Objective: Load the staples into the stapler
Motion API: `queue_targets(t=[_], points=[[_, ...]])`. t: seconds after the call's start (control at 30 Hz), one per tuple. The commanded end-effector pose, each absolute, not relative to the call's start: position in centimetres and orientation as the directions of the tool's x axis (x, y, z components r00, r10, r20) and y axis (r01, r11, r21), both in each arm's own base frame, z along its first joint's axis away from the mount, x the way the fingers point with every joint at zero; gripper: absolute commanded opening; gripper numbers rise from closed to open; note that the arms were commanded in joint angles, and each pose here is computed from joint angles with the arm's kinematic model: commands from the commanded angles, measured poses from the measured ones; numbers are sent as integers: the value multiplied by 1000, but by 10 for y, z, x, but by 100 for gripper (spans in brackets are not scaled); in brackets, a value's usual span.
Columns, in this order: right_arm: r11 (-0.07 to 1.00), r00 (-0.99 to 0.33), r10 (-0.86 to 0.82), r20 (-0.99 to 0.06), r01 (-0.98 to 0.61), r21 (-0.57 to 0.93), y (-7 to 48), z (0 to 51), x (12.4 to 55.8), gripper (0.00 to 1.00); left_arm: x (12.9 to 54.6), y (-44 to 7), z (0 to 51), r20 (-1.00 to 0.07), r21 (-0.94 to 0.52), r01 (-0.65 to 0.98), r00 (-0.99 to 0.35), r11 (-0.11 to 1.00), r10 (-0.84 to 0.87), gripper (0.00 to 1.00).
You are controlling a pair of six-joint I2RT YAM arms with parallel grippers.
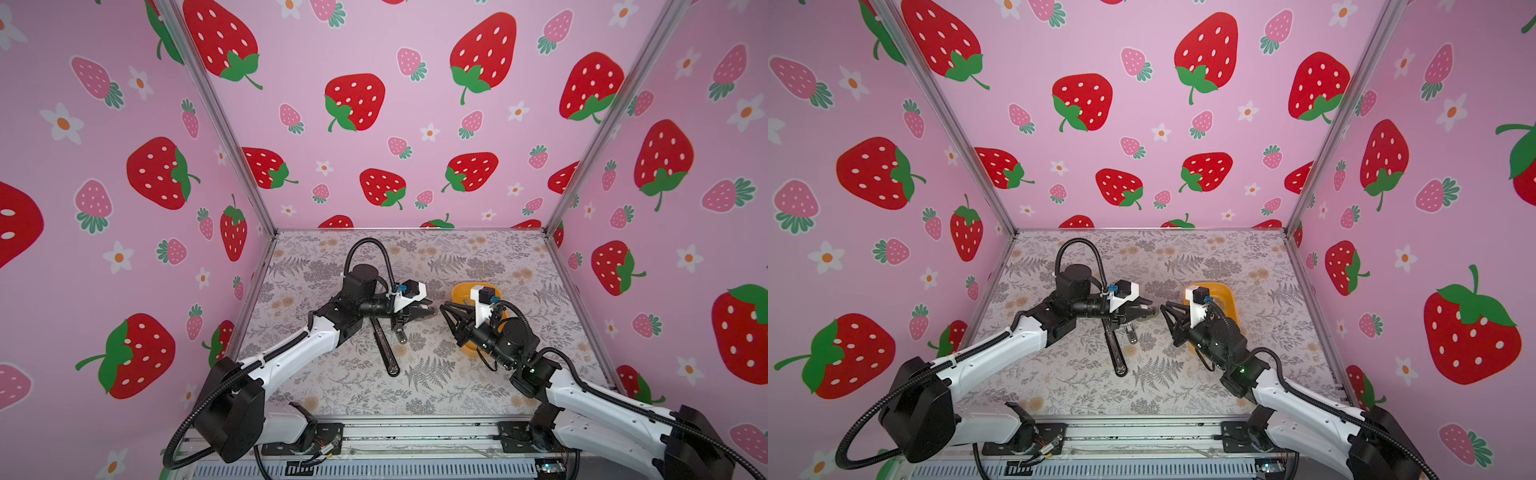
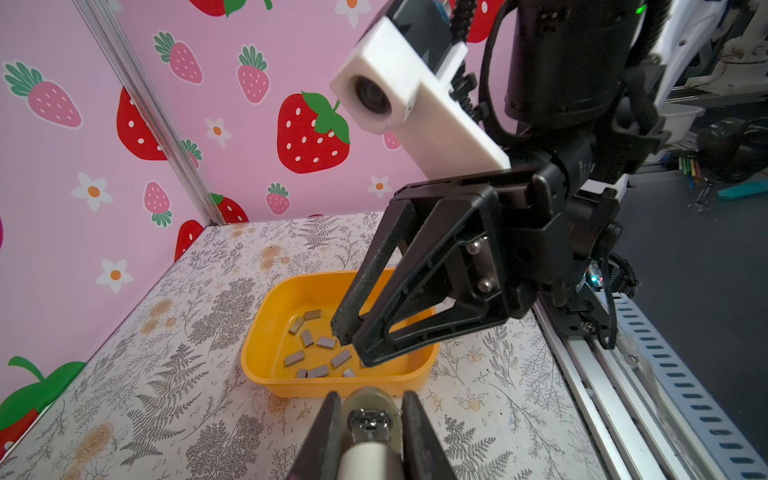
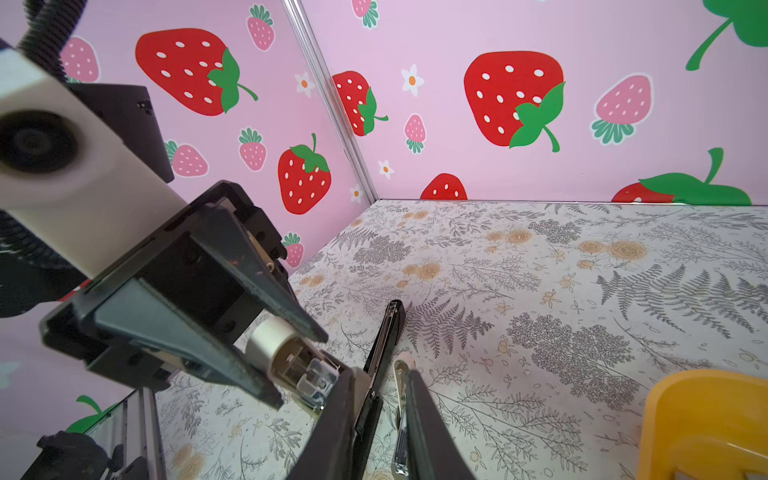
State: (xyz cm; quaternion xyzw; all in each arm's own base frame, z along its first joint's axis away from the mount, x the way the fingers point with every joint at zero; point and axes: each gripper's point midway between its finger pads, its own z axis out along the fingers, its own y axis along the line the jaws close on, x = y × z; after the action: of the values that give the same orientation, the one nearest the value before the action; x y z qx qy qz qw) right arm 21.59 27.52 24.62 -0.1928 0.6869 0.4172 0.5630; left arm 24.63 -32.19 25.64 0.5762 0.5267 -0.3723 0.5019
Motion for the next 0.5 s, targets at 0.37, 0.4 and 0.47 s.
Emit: queue_targets(t=[0.37,0.4,0.47], points=[[601,-343,137,-929,-717,353,298,223,228,23,238,-322,270,-962,211,977,203,28,184,0],[602,-351,133,-927,-715,357,299,218,228,23,238,-322,272,-963,212,977,203,31,177,0],[600,-364,128,-923,-712,364,301,210,229,23,237,-323,278,-965,218,975,211,31,157,0]])
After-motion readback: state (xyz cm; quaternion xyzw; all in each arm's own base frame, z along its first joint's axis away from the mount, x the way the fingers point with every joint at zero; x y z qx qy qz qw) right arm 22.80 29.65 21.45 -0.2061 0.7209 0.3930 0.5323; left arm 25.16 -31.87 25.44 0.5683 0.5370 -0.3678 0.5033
